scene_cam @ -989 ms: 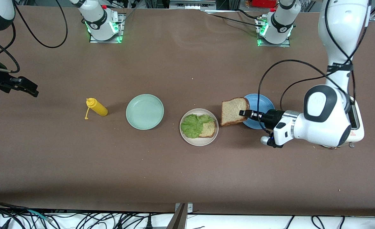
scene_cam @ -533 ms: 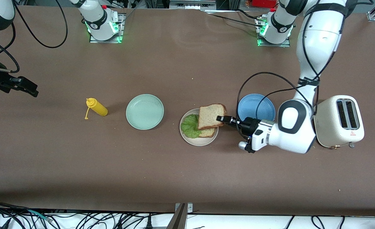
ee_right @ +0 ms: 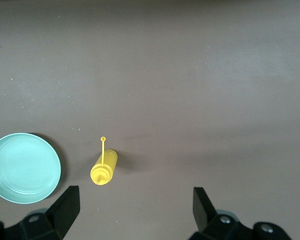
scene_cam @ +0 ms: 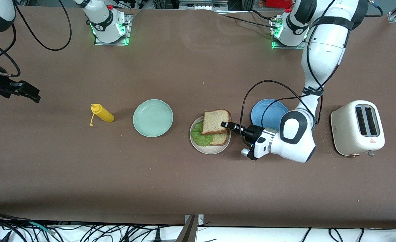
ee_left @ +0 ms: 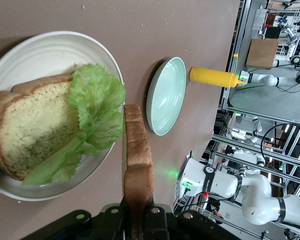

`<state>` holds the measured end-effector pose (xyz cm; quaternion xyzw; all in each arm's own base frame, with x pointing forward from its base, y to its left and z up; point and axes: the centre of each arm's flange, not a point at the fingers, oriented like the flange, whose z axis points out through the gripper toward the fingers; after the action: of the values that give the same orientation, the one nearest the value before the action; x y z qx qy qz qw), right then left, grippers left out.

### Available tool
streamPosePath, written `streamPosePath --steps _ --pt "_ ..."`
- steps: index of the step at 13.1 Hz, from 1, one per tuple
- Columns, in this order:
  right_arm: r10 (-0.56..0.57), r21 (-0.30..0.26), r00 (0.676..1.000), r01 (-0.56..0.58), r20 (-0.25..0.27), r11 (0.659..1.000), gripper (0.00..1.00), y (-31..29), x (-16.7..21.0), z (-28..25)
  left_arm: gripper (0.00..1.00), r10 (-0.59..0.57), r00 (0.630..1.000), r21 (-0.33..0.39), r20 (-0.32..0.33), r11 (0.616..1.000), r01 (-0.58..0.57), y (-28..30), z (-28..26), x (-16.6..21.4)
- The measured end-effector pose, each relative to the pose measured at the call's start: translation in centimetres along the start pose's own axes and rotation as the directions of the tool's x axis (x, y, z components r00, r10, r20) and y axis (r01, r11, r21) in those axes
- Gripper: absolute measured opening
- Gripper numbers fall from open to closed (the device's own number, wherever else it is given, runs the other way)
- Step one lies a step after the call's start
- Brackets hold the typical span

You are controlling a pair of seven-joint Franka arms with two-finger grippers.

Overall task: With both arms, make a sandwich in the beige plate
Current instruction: 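Lower the toast slice onto the lettuce with the left gripper, then open the left gripper and draw it back from the sandwich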

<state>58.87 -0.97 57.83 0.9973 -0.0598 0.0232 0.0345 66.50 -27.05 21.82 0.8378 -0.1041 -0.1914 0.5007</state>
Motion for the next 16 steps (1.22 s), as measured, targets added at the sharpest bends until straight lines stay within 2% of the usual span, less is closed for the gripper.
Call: streamPosePath --steps 8,10,12,14,16 --pt "0.001 0.000 1.000 -0.001 0.000 1.000 1.00 0.0 0.0 0.0 0.12 -0.013 1.000 0.038 -0.023 0.999 0.014 -1.4 2.9 0.8" --pt "0.001 0.000 1.000 -0.001 0.000 1.000 1.00 0.0 0.0 0.0 0.30 -0.025 0.999 0.040 -0.024 0.999 0.026 -2.3 2.8 0.9" --pt "0.001 0.000 1.000 -0.001 0.000 1.000 1.00 0.0 0.0 0.0 0.53 -0.030 0.999 0.044 -0.030 0.999 0.032 -2.7 2.6 0.9" --pt "0.001 0.000 1.000 -0.001 0.000 1.000 1.00 0.0 0.0 0.0 0.74 -0.036 0.998 0.055 -0.056 0.998 0.039 -3.3 1.9 1.1" --pt "0.001 0.000 1.000 -0.001 0.000 1.000 1.00 0.0 0.0 0.0 0.98 -0.045 0.996 0.058 -0.083 0.997 0.049 -4.0 0.4 1.2"
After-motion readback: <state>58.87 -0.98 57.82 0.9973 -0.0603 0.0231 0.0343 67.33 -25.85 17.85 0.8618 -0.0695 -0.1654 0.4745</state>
